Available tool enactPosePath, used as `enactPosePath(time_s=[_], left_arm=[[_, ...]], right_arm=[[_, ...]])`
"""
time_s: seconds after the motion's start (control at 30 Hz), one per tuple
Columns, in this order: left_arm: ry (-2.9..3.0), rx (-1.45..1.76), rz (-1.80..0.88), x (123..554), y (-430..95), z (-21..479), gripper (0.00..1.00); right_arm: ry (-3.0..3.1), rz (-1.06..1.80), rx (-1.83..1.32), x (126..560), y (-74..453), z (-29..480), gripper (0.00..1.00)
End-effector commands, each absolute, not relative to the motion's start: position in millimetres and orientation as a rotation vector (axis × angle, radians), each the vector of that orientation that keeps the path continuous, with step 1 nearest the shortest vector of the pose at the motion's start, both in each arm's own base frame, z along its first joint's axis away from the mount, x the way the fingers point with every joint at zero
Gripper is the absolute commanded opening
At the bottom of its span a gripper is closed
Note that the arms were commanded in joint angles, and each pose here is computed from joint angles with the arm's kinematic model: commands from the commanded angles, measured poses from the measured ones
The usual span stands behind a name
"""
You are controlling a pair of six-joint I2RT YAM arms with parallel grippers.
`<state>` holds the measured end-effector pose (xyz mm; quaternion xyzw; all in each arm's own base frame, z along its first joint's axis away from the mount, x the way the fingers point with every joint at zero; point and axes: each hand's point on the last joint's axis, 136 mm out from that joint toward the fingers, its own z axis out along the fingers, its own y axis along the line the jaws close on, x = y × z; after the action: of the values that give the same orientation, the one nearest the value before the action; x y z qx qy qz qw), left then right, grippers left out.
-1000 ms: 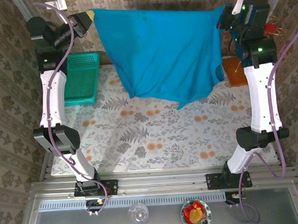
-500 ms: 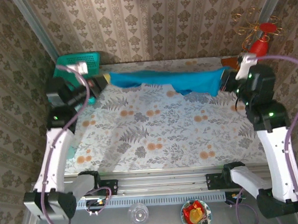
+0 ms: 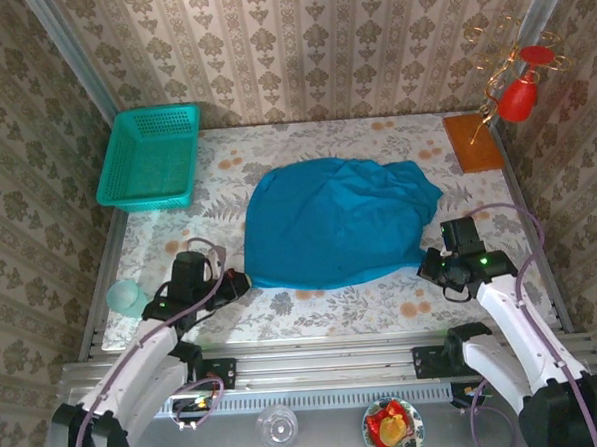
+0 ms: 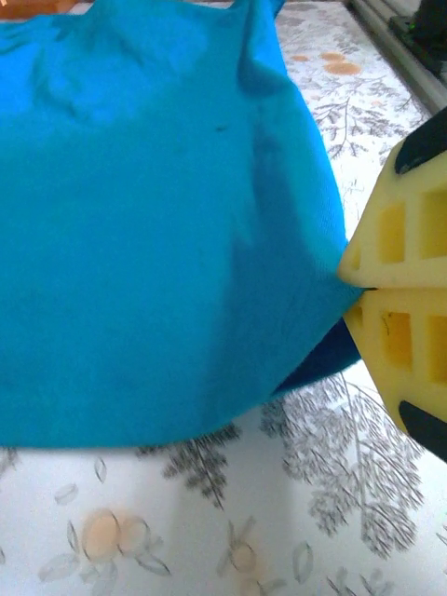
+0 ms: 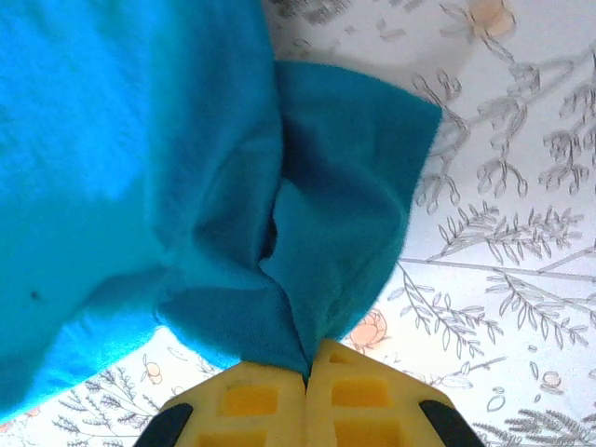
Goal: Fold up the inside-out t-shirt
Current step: Flatten out the T-shirt at the center of the table, then adjust the T-shirt at the center of the table.
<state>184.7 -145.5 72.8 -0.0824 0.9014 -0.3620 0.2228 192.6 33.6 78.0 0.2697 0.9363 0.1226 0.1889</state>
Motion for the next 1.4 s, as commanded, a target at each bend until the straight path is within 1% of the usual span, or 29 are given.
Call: enactPosePath(time_s=[0.0, 0.1, 0.13, 0.2, 0.23, 0.33, 0.53, 0.8, 0.93, 1.03, 1.13, 1.27, 1.37], left_arm=[[2.586, -0.405, -0.926, 165, -130, 42, 0.1], [2.603, -0.416, -0.943, 157, -130, 34, 0.15], [2.604, -0.41, -0.942, 157, -129, 35, 0.21], [2.596, -0.389, -0.929, 159, -129, 41, 0.36], [2.587, -0.375, -0.921, 161, -128, 46, 0.42], [2.561, -0.335, -0.907, 169, -130, 61, 0.49], [2.58, -0.224, -0.924, 187, -144, 72, 0.5], [2.724, -0.1, -0.825, 201, -149, 58, 0.49], [2.744, -0.086, -0.889, 198, -157, 53, 0.46], [2.764, -0.093, -0.928, 189, -160, 49, 0.45], [2.799, -0.108, -0.879, 180, -154, 43, 0.46], [2.798, -0.137, -0.904, 170, -154, 38, 0.48], [2.81, -0.153, -0.886, 166, -151, 34, 0.49]], right_arm=[[2.603, 0.412, 0.902, 190, 39, 69, 0.0], [2.616, 0.431, 0.923, 188, 42, 60, 0.0], [2.625, 0.431, 0.925, 186, 42, 57, 0.0], [2.639, 0.424, 0.931, 184, 42, 53, 0.0], [2.641, 0.421, 0.932, 184, 42, 52, 0.0], [2.64, 0.423, 0.928, 184, 43, 51, 0.0], [2.632, 0.417, 0.918, 186, 42, 54, 0.0], [2.615, 0.423, 0.895, 191, 42, 65, 0.0], [2.601, 0.424, 0.892, 193, 42, 70, 0.0], [2.593, 0.414, 0.893, 193, 40, 72, 0.0], [2.587, 0.416, 0.892, 193, 40, 74, 0.0], [2.587, 0.419, 0.891, 193, 41, 75, 0.0], [2.586, 0.418, 0.887, 194, 41, 76, 0.0]])
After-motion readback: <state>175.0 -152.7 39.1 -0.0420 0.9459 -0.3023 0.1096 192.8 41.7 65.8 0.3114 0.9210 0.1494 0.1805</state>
